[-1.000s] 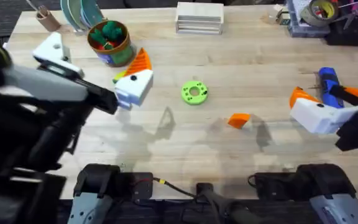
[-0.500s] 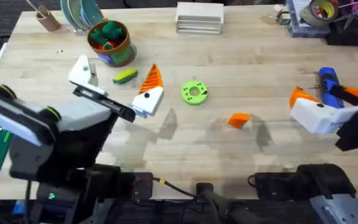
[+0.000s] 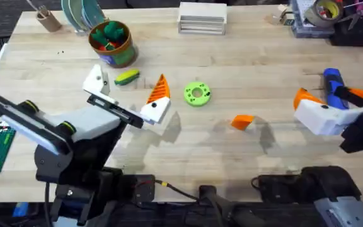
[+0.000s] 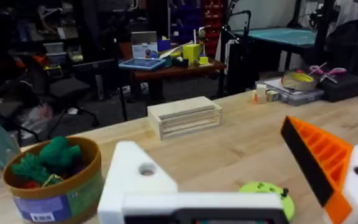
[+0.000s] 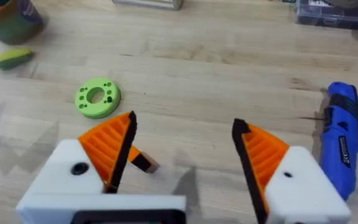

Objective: Pick up the gripper from the table and insert it into the empty holder that is missing its gripper. Then pick up a screw, insert it into the mounting hole, and use the screwdriver to tighten it. Finally, clean up the table by picking up the vegetable and placing it into the bucket.

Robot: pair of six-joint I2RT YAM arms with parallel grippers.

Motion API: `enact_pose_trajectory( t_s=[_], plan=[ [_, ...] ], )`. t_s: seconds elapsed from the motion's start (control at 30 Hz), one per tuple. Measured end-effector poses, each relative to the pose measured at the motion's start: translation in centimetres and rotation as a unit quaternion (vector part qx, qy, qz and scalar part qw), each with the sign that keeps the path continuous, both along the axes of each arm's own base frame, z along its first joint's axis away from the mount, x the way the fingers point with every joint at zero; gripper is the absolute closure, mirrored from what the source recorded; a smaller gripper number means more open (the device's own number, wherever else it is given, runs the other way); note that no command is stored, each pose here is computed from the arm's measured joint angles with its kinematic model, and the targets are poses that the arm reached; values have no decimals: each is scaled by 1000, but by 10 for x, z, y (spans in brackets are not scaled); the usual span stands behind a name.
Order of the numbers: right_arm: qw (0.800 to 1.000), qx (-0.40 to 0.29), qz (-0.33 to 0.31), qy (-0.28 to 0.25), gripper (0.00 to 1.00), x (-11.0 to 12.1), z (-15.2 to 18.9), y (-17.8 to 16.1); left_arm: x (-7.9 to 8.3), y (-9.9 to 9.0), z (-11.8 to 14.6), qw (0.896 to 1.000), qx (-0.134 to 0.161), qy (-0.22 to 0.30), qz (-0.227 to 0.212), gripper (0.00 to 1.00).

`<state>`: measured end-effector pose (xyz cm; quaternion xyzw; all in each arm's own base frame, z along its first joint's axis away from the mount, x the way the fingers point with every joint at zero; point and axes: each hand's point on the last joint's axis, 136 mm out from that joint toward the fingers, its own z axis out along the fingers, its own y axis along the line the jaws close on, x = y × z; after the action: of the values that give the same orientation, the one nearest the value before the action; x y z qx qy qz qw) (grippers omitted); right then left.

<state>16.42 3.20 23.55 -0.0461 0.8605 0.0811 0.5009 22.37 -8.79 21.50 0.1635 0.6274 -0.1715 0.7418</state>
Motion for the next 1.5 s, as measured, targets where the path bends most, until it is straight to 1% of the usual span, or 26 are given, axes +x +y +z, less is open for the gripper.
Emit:
enact_pose_trajectory(
  t_s=[0.13,0.2,0.27,0.3,1.5],
  plan=[
    [1000,0,0,0,10,0,0,0,2,-1,-15,999,3,33,-2,8],
    [1000,0,0,0,10,0,0,0,3,-1,-29,998,6,63,-2,8],
    [1000,0,0,0,10,0,0,0,3,-1,-49,994,10,104,-3,8],
    [1000,0,0,0,10,0,0,0,3,-1,-52,994,10,112,-2,8],
    [1000,0,0,0,9,0,0,0,3,-1,-53,993,10,113,-3,8]
  ],
)
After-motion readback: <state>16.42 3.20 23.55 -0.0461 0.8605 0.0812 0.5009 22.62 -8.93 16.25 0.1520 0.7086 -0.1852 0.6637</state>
